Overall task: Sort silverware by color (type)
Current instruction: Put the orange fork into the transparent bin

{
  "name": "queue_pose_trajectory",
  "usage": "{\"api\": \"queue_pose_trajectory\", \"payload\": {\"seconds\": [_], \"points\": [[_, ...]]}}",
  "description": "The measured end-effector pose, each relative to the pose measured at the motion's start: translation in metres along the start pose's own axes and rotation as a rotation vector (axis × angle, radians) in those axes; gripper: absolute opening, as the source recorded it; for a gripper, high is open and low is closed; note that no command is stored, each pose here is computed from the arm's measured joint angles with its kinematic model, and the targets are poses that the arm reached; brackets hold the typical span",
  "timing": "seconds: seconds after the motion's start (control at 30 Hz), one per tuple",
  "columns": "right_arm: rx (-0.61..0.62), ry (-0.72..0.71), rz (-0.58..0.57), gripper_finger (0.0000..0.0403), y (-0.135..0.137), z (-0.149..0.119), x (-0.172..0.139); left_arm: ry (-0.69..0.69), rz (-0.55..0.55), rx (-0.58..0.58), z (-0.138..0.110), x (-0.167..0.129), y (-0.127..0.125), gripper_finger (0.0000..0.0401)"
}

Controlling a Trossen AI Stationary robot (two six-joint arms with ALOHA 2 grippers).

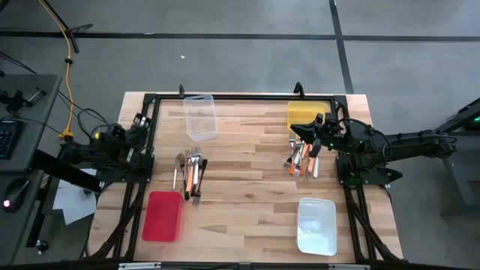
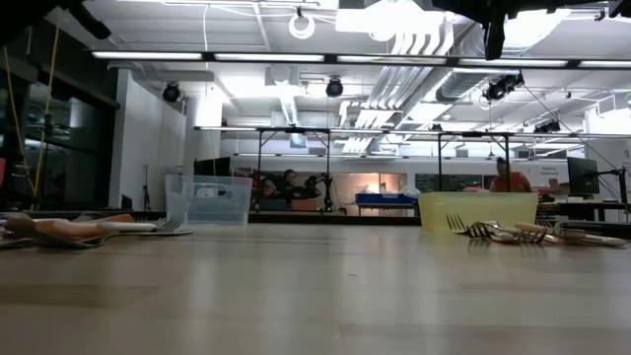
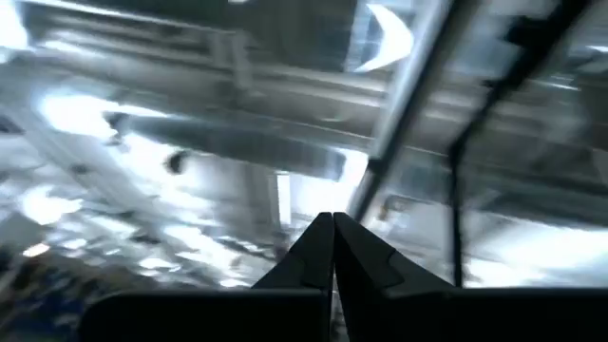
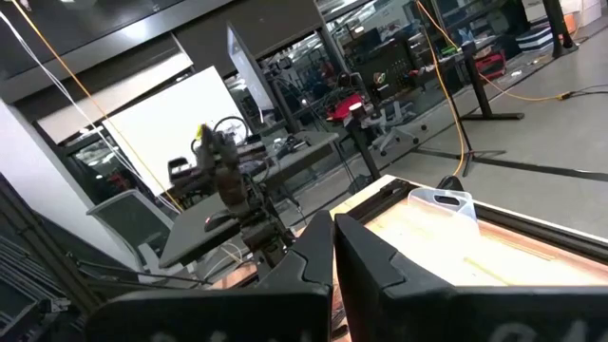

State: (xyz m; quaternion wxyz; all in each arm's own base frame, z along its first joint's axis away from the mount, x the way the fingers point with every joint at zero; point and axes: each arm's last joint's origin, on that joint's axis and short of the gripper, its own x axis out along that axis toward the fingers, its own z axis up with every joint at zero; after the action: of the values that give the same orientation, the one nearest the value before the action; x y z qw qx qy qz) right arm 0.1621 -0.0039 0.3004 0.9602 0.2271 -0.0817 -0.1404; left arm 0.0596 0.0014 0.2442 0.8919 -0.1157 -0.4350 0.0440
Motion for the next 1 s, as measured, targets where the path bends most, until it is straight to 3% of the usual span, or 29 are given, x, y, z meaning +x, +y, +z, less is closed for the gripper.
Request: {"api": "queue_pose_trajectory", "payload": {"seconds": [0.1,0.33,0.83,0.93,1.0], "points": [[0.0,0.0,0.0,0.0,0.0,0.0,0.0,0.095,0.105,-0.038,-0.005,0.008,0.001,0.0001],[-0.025,-0.037,0.017,0.0,0.002,0.004,0.0,0.346,0.165,-0.048,-0.02,0.044,-0.006,0.0001],[-0.047,-0.033,0.026,0.0,0.002,0.004,0.0,0.577,0.184,0.032,-0.04,0.085,-0.014,0.0001],[-0.039,0.036,0.005,0.0,0.004,0.005,0.002,0.591,0.188,0.034,-0.042,0.086,-0.014,0.0001],[-0.034,0.143,-0.073,0.0,0.005,0.007,0.006,0.589,0.197,0.014,-0.042,0.086,-0.014,0.0001]]}}
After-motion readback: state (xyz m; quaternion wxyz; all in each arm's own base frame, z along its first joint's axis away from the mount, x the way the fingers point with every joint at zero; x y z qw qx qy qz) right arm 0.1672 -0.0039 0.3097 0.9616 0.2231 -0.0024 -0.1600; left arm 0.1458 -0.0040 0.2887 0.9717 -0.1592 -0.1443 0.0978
